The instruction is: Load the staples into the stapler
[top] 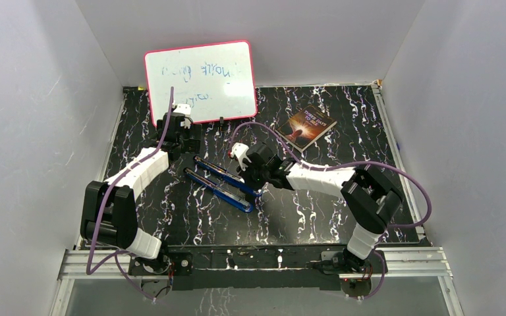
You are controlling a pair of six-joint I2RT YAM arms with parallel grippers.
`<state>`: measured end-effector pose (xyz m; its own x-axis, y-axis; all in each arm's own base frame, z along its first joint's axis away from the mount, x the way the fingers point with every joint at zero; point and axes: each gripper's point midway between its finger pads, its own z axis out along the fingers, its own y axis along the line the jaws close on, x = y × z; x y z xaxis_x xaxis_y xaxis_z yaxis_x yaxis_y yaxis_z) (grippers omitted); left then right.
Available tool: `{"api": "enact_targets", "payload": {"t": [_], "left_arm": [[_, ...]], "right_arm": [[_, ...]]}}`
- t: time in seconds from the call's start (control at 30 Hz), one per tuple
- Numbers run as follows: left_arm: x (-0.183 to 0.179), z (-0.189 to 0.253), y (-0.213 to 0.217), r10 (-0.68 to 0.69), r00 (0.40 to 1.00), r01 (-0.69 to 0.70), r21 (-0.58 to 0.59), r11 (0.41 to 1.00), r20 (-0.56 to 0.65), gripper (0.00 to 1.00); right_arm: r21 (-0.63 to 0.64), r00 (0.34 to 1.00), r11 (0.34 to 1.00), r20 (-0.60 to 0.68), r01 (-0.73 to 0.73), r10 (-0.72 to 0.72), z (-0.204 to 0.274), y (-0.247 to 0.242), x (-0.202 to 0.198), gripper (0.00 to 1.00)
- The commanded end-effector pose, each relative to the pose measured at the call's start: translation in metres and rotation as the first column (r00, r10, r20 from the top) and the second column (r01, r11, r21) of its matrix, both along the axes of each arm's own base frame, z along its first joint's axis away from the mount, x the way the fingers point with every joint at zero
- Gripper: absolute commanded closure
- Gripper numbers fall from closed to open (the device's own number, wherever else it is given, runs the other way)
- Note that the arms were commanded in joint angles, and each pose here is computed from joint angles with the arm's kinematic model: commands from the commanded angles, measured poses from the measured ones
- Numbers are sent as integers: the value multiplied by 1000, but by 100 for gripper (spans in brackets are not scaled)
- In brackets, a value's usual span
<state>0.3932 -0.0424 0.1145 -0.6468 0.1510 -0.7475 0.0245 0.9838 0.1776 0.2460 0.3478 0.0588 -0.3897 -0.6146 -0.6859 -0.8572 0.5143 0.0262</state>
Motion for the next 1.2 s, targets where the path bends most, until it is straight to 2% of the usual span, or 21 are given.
{"api": "enact_targets", "payload": {"t": [0.0, 0.17, 0.67, 0.97, 1.17], "left_arm": [[1, 20, 0, 0, 998, 1, -23, 1000, 60, 2], [1, 20, 0, 2, 998, -1, -21, 1000, 60, 2], [1, 20, 0, 1, 998, 1, -22, 1000, 60, 2], [1, 21, 0, 1, 998, 0, -23, 1000, 60, 2], [1, 21, 0, 2, 998, 0, -22, 1000, 62, 2]], "right_arm": [[3, 1000, 1000, 22, 3, -3, 10, -6, -1, 77], [19, 1000, 1000, 27, 6, -7, 14, -5, 1, 72], [48, 999, 999, 36, 10, -11, 19, 0, 7, 70], [173, 982, 982, 187, -74, 41, 64, 15, 15, 65], [63, 945, 989, 309, -135, 110, 54, 21, 4, 57]]}}
